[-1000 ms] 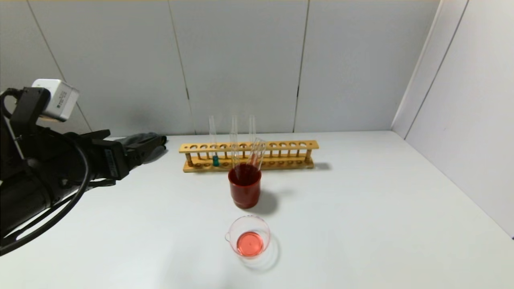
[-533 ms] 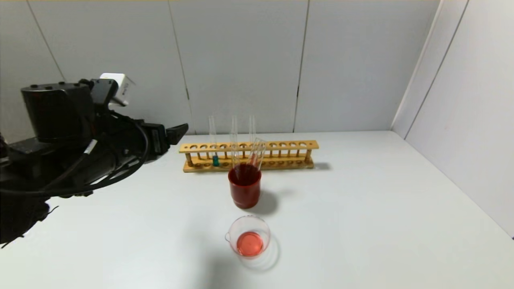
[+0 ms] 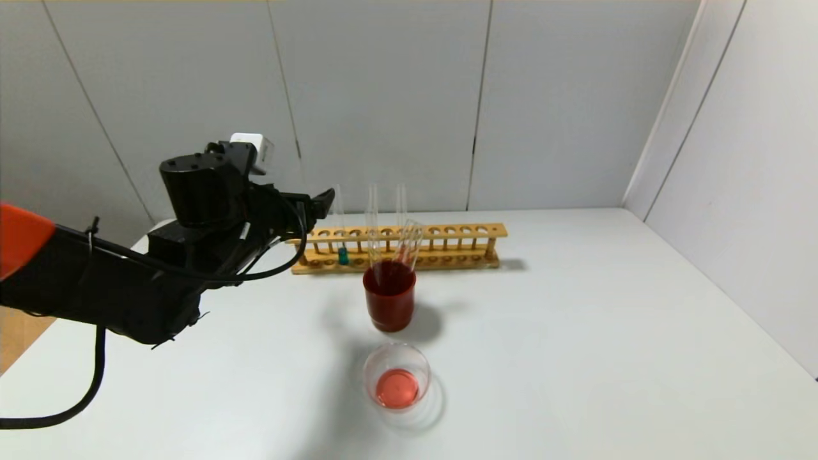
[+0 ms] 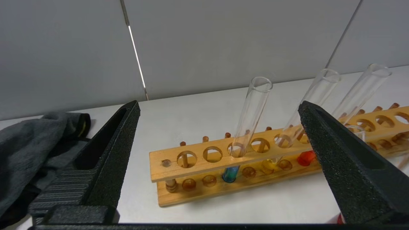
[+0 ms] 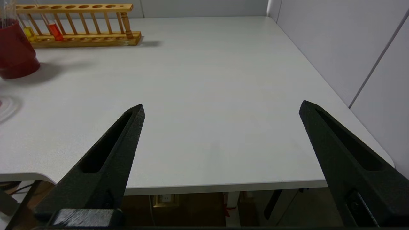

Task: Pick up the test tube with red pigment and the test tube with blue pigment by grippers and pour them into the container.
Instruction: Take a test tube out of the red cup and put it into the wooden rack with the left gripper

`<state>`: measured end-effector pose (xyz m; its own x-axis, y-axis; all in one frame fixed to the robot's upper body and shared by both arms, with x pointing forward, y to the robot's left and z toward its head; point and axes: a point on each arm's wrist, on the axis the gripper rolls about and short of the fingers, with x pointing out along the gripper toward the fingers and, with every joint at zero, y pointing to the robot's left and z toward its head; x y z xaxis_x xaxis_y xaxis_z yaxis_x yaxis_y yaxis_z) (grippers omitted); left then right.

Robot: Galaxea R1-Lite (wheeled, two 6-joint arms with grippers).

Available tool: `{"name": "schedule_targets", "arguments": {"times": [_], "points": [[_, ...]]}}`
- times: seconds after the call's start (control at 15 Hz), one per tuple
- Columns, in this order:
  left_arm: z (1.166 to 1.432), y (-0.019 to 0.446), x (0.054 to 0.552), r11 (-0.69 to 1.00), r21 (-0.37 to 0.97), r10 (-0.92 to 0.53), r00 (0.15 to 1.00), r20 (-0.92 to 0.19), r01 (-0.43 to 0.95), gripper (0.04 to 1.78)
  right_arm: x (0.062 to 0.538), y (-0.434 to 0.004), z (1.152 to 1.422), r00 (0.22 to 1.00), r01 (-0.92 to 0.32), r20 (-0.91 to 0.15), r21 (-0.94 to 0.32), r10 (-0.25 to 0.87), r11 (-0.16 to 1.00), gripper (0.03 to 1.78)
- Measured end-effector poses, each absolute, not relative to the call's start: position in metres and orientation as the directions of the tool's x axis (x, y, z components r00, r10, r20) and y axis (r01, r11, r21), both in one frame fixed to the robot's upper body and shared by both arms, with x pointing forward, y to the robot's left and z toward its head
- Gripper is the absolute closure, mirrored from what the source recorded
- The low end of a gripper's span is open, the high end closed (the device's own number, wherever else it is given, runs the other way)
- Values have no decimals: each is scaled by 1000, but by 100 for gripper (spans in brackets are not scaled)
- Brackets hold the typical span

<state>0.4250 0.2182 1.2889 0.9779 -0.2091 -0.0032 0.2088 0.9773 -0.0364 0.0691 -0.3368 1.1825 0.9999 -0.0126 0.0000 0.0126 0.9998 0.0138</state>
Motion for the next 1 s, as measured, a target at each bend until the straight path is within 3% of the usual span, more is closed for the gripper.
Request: {"name": "schedule_targets", "arguments": {"times": [0.4, 1.0], "points": [[1263, 211, 433, 976, -33, -216, 976, -33, 215, 7, 69, -337, 1182, 1000, 13, 0, 13, -13, 1000, 11], [1252, 200, 440, 971, -40, -236, 971, -29, 235, 7, 69, -337, 1182, 1000, 13, 0, 14, -13, 1000, 11]]}}
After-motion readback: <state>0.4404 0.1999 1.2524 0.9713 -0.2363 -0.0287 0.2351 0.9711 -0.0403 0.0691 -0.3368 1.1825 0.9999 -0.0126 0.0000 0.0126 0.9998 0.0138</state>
